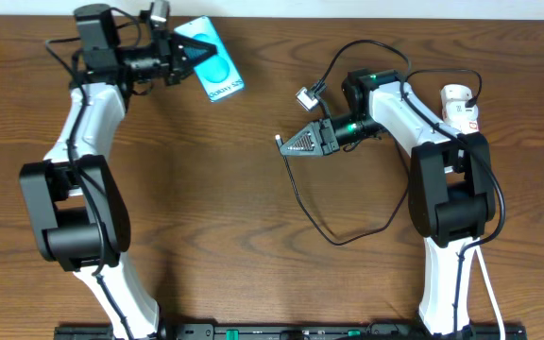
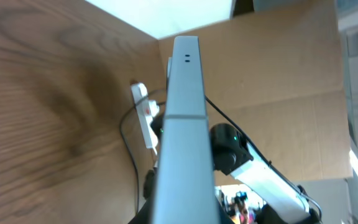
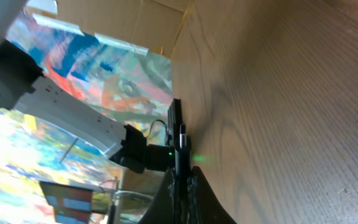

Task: Plug charger to phone and switch on socket

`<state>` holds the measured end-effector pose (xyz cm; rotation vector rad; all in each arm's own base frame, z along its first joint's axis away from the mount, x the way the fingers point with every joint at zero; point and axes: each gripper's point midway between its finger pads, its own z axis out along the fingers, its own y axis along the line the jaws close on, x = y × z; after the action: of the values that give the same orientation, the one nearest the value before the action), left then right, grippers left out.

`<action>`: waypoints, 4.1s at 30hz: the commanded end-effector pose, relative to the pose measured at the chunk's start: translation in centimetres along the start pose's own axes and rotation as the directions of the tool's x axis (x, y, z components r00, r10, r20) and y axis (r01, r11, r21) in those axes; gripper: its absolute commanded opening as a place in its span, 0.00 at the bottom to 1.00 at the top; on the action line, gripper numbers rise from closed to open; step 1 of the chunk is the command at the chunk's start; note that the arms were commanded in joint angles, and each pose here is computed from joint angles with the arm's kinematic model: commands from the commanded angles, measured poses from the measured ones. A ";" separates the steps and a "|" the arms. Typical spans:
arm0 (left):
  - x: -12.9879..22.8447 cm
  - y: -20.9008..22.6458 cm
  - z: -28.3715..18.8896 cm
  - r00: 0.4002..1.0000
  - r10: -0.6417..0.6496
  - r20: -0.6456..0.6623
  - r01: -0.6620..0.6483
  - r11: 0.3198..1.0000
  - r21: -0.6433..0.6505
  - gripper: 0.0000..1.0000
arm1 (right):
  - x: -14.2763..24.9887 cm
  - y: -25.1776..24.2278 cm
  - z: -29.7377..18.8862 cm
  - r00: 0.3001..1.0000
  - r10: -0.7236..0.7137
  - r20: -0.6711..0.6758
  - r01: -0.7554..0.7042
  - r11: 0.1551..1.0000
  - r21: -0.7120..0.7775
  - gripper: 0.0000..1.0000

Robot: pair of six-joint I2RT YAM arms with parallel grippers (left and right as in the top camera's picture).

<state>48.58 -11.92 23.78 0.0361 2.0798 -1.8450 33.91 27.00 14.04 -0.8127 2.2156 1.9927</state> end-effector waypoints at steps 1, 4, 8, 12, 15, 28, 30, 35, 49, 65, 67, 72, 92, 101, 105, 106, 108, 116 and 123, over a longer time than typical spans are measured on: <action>1.3 -0.9 1.6 0.997 0.023 -0.072 -0.019 0.999 0.050 0.07 | -0.2 1.6 0.9 0.994 -0.110 -0.013 0.110 0.994 -0.017 0.01; 1.9 -0.2 2.6 0.995 0.002 -0.102 0.004 0.998 0.060 0.07 | -0.2 1.9 1.4 0.994 -0.112 -0.013 0.112 0.993 -0.035 0.01; 3.0 1.9 3.5 0.986 -0.055 -0.159 0.069 0.994 0.089 0.08 | -0.2 2.1 1.6 0.992 -0.123 -0.015 0.122 0.992 -0.041 0.01; 3.0 3.9 3.4 0.984 -0.087 -0.156 0.100 0.992 0.082 0.07 | -0.3 2.2 1.4 0.992 -0.128 -0.004 0.128 0.991 -0.047 0.01; 3.0 3.9 3.4 0.986 -0.063 -0.154 0.077 0.993 0.086 0.07 | -0.5 2.1 1.2 0.991 -0.132 0.005 0.132 0.990 -0.046 0.01; 3.9 3.0 5.5 0.981 0.002 -0.192 0.019 0.994 0.109 0.07 | -2.0 3.3 0.6 0.980 -0.177 0.091 0.187 0.975 -0.118 0.01; 3.9 3.0 5.6 0.981 0.003 -0.194 0.019 0.994 0.110 0.07 | -2.2 3.3 0.5 0.980 -0.174 0.095 0.185 0.976 -0.119 0.01; 3.9 3.0 5.6 0.981 0.002 -0.194 0.020 0.994 0.110 0.07 | -2.5 2.9 0.3 0.983 -0.160 0.093 0.169 0.979 -0.110 0.01; 3.2 2.2 5.6 0.980 0.088 -0.179 -0.066 0.989 0.131 0.07 | -3.5 2.4 0.4 0.987 -0.136 0.087 0.144 0.984 -0.103 0.01; 2.2 0.9 5.7 0.982 0.060 -0.178 -0.036 0.990 0.134 0.07 | -4.6 1.9 0.7 0.989 -0.123 0.079 0.130 0.987 -0.091 0.01; 2.2 0.9 5.7 0.982 0.060 -0.178 -0.036 0.990 0.134 0.07 | -4.8 1.6 0.7 0.990 -0.116 0.077 0.122 0.990 -0.077 0.01; 2.2 0.9 5.7 0.982 0.070 -0.177 -0.046 0.990 0.135 0.08 | -5.4 1.2 0.9 0.991 -0.114 0.074 0.119 0.991 -0.057 0.01; 2.2 0.9 5.7 0.965 0.213 -0.155 -0.188 0.969 0.159 0.07 | -5.6 1.9 1.4 0.989 -0.127 0.071 0.133 0.987 -0.089 0.01; 2.2 0.9 5.7 0.960 0.237 -0.151 -0.212 0.964 0.163 0.07 | -5.6 1.8 1.4 0.989 -0.128 0.071 0.134 0.987 -0.086 0.01; 2.2 0.9 5.7 0.960 0.237 -0.151 -0.212 0.964 0.163 0.07 | -5.7 1.5 1.4 0.990 -0.120 0.069 0.124 0.990 -0.066 0.01; 2.2 0.9 5.7 0.960 0.237 -0.151 -0.212 0.964 0.163 0.07 | -5.8 1.1 1.4 0.992 -0.108 0.067 0.111 0.993 -0.049 0.01; 2.2 0.9 5.7 0.960 0.237 -0.151 -0.212 0.964 0.163 0.07 | -5.9 1.1 1.5 0.992 -0.108 0.067 0.111 0.993 -0.048 0.01; 2.2 0.9 5.7 0.960 0.234 -0.151 -0.209 0.964 0.163 0.07 | -6.3 0.7 1.6 0.995 -0.071 0.067 0.072 0.997 -0.021 0.01; 2.2 0.9 5.7 0.962 0.225 -0.153 -0.201 0.966 0.161 0.07 | -6.3 0.7 1.6 0.995 -0.072 0.067 0.073 0.997 -0.022 0.01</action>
<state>48.66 -17.83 20.13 0.3802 1.9932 -1.9164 38.77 30.48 15.24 -0.7865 2.1215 1.9879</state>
